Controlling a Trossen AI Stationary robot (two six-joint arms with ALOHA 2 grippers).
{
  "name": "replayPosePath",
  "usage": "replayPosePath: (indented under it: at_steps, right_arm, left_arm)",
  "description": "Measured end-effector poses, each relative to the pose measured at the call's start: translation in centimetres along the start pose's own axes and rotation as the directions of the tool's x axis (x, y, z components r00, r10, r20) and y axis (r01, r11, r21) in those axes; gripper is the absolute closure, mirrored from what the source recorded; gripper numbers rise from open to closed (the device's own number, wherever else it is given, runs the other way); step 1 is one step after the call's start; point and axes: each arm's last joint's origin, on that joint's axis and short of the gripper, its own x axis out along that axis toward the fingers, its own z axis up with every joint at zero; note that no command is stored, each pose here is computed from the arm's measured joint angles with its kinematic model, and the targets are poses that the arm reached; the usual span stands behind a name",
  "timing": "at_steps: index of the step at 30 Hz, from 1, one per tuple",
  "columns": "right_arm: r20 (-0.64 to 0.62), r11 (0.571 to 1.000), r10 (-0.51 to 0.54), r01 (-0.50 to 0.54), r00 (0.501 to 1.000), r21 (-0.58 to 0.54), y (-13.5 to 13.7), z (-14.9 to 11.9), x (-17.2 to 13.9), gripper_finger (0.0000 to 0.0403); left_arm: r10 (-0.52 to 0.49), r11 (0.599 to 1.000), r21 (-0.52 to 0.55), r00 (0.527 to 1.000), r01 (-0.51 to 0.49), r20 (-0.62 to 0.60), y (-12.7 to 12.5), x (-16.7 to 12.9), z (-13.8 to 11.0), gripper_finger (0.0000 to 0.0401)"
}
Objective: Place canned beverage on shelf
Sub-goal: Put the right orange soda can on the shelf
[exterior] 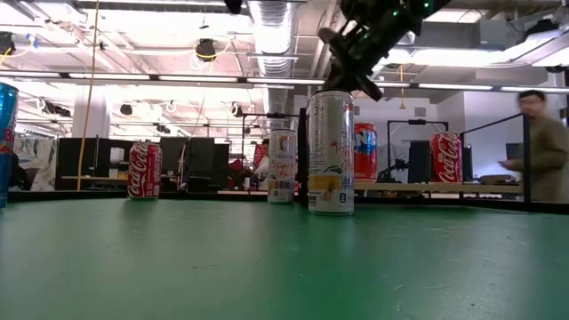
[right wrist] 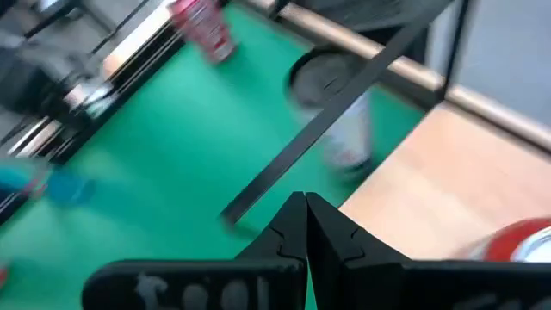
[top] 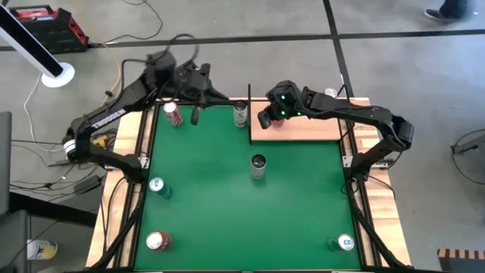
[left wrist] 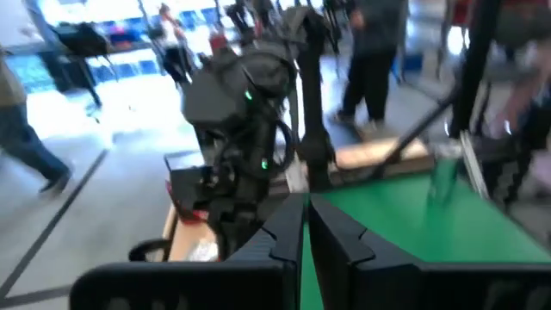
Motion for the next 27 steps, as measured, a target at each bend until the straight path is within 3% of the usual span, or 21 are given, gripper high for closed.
replayPosePath:
  at_steps: [3, 9, 19, 27]
  right_arm:
    - [0.000, 0.997, -0.069, 0.069, 0.998, 0.018, -0.6, 0.1, -0.2, 0.0380]
    - [-0.069, 0.983, -0.165, 0.169, 0.984, 0.068, -2.5, -0.1, -0.1, 0.0380]
    - [-0.163, 0.974, -0.215, 0.224, 0.963, 0.036, -3.7, -1.0, 2.1, 0.0380]
    - [-0.180, 0.956, -0.287, 0.293, 0.941, 0.008, -4.3, -1.2, 1.9, 0.0380]
  left_arm:
    - [0.045, 0.998, -0.047, 0.997, -0.042, 0.057, 0.4, -1.1, -0.8, 0.0396]
    - [0.084, 0.983, -0.170, 0.995, -0.075, 0.046, 1.0, -1.9, -1.6, 0.0400]
    - [0.095, 0.981, -0.175, 0.994, -0.083, 0.060, 1.0, -1.5, -1.6, 0.0401]
    - [0.093, 0.977, -0.196, 0.994, -0.080, 0.059, 1.0, -1.5, -1.6, 0.0401]
